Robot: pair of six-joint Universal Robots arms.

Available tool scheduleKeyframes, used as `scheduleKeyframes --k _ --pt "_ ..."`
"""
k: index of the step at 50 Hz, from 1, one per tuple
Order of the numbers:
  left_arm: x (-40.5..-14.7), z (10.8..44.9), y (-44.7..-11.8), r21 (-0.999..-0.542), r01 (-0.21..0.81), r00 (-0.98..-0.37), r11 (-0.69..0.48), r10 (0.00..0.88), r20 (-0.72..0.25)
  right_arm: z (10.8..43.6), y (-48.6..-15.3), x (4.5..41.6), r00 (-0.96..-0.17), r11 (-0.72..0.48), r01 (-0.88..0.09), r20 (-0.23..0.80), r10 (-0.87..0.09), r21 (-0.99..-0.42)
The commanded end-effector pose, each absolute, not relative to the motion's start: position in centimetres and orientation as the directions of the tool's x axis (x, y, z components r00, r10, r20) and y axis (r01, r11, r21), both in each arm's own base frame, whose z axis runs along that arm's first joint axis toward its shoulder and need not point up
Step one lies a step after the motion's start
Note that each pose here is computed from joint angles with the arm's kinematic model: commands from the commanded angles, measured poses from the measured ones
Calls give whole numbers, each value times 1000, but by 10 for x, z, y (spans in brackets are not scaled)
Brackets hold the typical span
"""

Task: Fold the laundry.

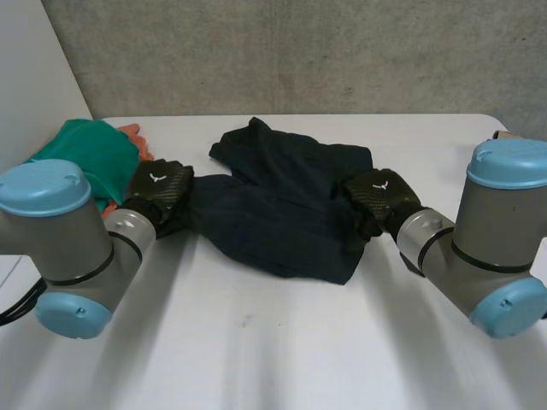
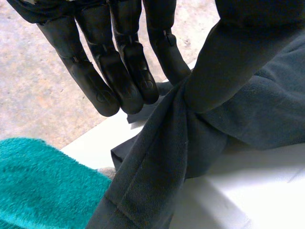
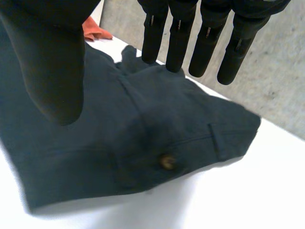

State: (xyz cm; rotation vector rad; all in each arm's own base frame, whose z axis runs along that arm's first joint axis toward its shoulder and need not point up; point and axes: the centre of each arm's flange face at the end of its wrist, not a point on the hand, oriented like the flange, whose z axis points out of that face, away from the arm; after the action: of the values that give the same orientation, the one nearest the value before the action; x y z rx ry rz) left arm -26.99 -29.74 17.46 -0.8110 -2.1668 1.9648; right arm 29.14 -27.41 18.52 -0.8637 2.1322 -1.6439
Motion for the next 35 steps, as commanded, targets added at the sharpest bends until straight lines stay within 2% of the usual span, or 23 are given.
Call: scheduleKeyframes --k 1,7,12,15,23,30,35 --pt "-274 167 -294 -914 405 -801 -17 477 -363 192 -227 288 -780 296 -224 -12 -626 -929" --pt "-274 168 -296 -905 425 -790 -32 475 -388 178 -188 298 -748 325 -228 -48 -662 -918" --pt "-273 167 -296 -904 426 -790 -30 474 -388 158 -169 311 -742 298 -253 -12 -670 -920" --pt "-273 168 -296 -904 426 -790 -30 474 -388 149 -171 316 -755 272 -258 18 -656 -927" --pt "-271 168 -295 -899 438 -789 -16 473 -393 131 -204 329 -819 162 -276 143 -556 -948" --pt "-265 164 -294 -884 466 -790 27 463 -402 123 -222 340 -829 108 -269 174 -531 -957" --pt "-249 158 -290 -847 520 -791 111 436 -429 111 -233 344 -830 118 -285 183 -527 -951"
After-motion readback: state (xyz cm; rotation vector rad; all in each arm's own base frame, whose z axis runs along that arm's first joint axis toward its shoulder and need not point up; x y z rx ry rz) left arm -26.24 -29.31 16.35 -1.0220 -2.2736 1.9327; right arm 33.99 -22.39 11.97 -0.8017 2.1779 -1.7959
